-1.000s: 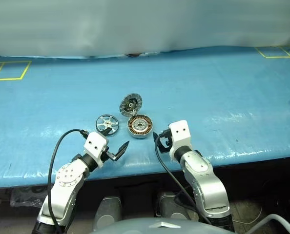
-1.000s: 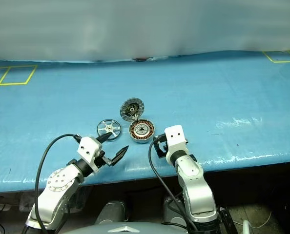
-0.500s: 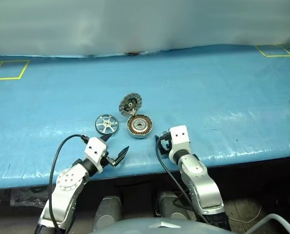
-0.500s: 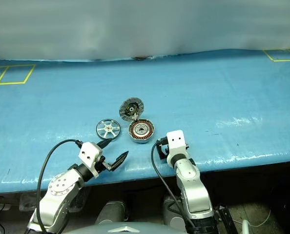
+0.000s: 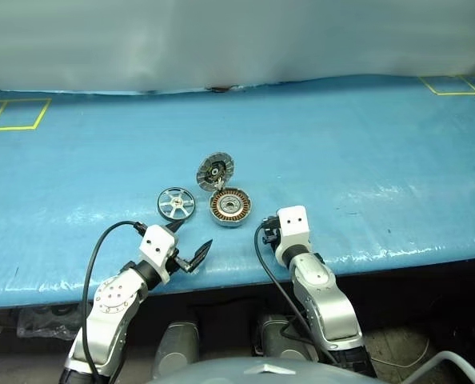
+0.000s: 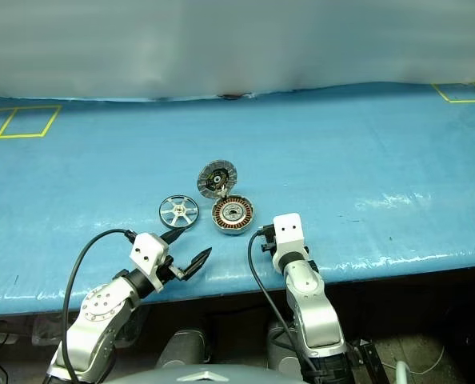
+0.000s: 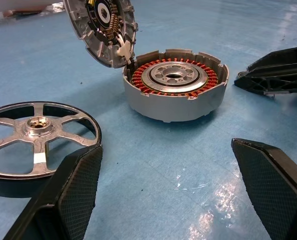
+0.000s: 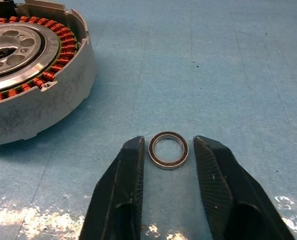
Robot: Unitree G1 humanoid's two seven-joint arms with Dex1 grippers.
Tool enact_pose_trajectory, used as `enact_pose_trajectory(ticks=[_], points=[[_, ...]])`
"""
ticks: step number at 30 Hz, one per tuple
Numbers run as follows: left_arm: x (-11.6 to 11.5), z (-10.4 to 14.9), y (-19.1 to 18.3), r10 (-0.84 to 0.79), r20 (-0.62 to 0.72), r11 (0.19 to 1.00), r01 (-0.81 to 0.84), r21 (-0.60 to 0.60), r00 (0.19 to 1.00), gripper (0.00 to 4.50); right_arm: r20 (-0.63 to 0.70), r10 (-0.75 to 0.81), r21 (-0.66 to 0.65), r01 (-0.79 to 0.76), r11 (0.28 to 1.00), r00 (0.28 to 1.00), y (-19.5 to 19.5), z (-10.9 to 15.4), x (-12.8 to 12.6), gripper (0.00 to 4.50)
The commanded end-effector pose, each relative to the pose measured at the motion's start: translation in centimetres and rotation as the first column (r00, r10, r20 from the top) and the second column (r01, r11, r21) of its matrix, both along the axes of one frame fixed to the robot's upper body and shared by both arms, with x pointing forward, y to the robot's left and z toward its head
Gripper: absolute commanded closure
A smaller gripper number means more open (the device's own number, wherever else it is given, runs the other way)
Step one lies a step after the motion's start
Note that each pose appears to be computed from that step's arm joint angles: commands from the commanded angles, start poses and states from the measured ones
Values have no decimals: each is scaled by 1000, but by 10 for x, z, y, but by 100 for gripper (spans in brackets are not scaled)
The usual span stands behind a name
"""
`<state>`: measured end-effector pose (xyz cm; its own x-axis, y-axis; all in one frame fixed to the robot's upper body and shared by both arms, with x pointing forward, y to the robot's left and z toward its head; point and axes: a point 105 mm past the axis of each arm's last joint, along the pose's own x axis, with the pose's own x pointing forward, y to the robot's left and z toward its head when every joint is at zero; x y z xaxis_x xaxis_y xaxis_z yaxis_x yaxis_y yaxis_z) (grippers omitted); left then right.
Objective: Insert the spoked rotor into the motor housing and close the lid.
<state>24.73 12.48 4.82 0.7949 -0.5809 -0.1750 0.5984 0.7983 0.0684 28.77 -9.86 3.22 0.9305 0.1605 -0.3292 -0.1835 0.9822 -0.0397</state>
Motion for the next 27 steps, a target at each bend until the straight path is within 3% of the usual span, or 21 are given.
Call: enact_pose_trajectory(ticks=[1, 8, 19, 27], points=[[2, 11, -3, -5, 38, 1000, 5, -12, 999, 0, 5, -7, -15, 7, 1000, 1000, -1, 1, 0, 383], [2, 12, -2, 1, 43, 1000, -1, -13, 999, 0, -10, 63, -63, -64, 996, 998, 6, 7, -2, 383], [2, 13, 1, 13, 47, 1000, -13, -11, 999, 0, 62, 156, -109, -149, 983, 986, 19, 58, 20, 383], [2, 13, 3, 24, 45, 1000, -23, -16, 999, 0, 108, 188, -80, -180, 980, 976, 36, 73, 33, 383]])
